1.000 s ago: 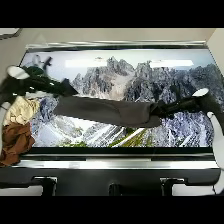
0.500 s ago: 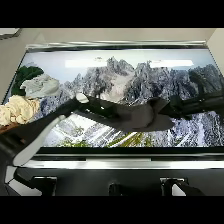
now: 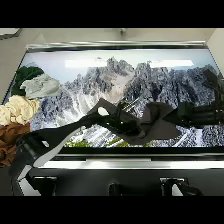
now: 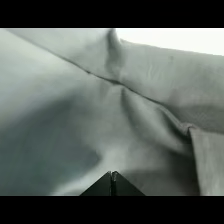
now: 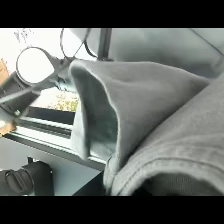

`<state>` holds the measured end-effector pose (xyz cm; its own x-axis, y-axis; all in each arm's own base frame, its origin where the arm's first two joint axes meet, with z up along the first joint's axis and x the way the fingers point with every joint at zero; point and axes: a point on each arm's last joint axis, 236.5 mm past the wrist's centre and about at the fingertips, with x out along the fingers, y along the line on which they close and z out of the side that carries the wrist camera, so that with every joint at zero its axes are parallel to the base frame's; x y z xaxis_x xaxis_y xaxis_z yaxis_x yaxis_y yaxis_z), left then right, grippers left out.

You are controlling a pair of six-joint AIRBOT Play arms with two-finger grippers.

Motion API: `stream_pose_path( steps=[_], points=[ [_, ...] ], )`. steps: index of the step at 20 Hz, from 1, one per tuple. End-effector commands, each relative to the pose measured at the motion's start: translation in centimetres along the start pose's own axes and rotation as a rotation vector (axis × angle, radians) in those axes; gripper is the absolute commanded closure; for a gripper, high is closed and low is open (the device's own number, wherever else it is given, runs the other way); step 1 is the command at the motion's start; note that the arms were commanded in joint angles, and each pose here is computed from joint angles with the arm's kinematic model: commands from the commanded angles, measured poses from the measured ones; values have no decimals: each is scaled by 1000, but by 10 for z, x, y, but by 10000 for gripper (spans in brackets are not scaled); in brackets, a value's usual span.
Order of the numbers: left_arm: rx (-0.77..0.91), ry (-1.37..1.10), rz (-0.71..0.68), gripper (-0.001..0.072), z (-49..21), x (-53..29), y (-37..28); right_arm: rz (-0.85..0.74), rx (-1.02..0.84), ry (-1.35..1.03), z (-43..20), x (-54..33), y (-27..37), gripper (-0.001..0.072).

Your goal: Fold the shirts.

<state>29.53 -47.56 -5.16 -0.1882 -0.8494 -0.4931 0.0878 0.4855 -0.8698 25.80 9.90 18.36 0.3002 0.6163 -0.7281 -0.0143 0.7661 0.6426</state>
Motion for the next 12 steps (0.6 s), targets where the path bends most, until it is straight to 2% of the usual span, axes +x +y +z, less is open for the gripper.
stream_pose_path(
  steps=[1,3,5,9,12],
  points=[
    [88,-67,144,679,35,-74,30,30,-41,-30,12,4,5,671],
    [110,-218,297,679,74,-164,55,57,-79,-17,25,25,11,671],
    [116,-382,373,678,99,-256,62,88,-135,9,39,65,24,672],
    [102,-675,401,677,107,-401,44,153,-238,77,52,183,51,673],
    [130,-805,418,677,93,-459,20,200,-248,113,60,265,58,673]
  ],
)
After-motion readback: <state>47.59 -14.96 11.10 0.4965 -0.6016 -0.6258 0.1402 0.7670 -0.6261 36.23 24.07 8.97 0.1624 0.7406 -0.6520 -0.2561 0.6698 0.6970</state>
